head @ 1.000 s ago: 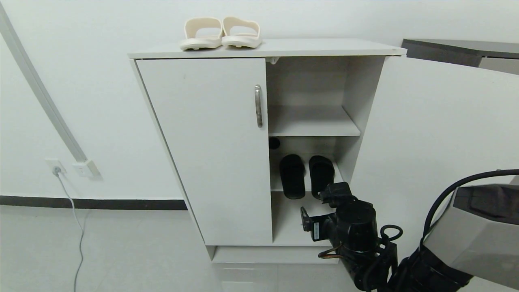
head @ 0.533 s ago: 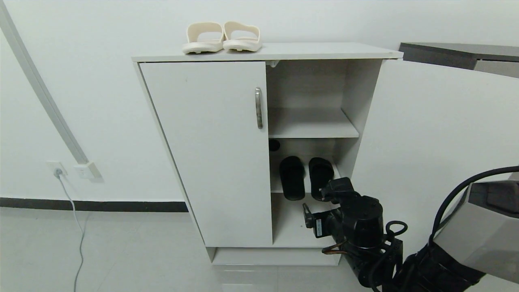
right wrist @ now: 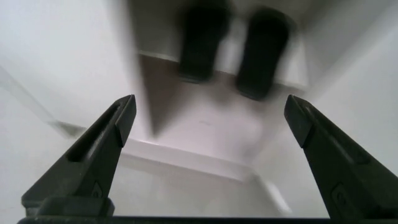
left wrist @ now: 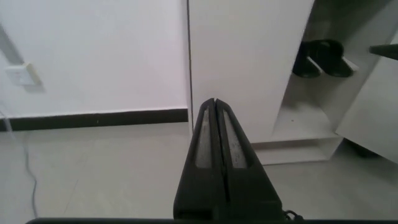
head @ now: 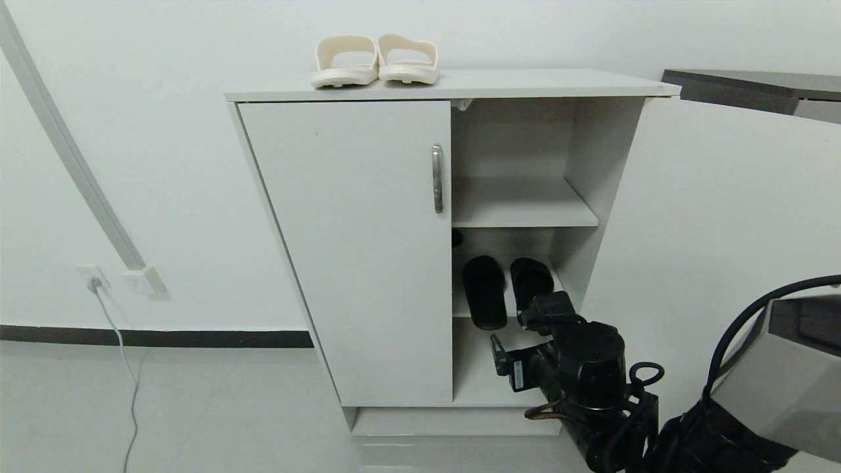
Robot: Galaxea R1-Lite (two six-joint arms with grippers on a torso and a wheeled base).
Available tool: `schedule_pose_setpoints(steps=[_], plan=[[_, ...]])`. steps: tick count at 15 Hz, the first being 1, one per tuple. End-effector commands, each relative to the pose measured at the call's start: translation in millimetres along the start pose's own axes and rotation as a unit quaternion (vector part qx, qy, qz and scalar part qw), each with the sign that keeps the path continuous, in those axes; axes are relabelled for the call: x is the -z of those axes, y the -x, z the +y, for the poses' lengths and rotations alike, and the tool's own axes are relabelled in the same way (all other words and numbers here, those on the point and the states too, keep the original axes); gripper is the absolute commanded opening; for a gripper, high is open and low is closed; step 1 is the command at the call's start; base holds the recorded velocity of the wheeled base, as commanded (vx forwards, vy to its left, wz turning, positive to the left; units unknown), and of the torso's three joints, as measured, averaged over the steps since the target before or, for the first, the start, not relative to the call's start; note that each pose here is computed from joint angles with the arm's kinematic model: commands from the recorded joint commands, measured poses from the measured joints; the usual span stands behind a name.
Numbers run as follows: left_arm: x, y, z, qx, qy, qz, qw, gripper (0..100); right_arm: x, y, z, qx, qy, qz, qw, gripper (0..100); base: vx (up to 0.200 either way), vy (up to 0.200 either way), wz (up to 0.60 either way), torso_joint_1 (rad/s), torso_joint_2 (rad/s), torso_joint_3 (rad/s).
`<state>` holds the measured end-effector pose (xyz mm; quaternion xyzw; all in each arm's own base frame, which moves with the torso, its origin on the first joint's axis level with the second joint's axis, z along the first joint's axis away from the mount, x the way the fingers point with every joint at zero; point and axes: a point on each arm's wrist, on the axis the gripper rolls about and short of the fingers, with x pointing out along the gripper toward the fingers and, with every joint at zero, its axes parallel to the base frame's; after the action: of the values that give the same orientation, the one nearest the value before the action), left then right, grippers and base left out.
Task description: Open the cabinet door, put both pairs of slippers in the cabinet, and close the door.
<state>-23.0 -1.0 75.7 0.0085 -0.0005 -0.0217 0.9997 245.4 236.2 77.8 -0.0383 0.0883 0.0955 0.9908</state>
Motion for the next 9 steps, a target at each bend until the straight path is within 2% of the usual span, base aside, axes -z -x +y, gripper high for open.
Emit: schedule_pose_setpoints(steps=[1,9], plan=[[0.1,-0.1,0.0,-0.001,0.000,0.001,1.0000,0,1.3,-0.4,-0.4,0.001,0.001,0.002,1.000,100,0.000,0.200,0.00,-0.007,0.01,0.012],[0.1,-0.1,0.0,-0.001,0.000,0.001,1.0000,0,3.9,0.3,-1.7,0.001,0.006,0.006,1.000,100,0.000,0.200,0.00,0.003,0.00,0.004]])
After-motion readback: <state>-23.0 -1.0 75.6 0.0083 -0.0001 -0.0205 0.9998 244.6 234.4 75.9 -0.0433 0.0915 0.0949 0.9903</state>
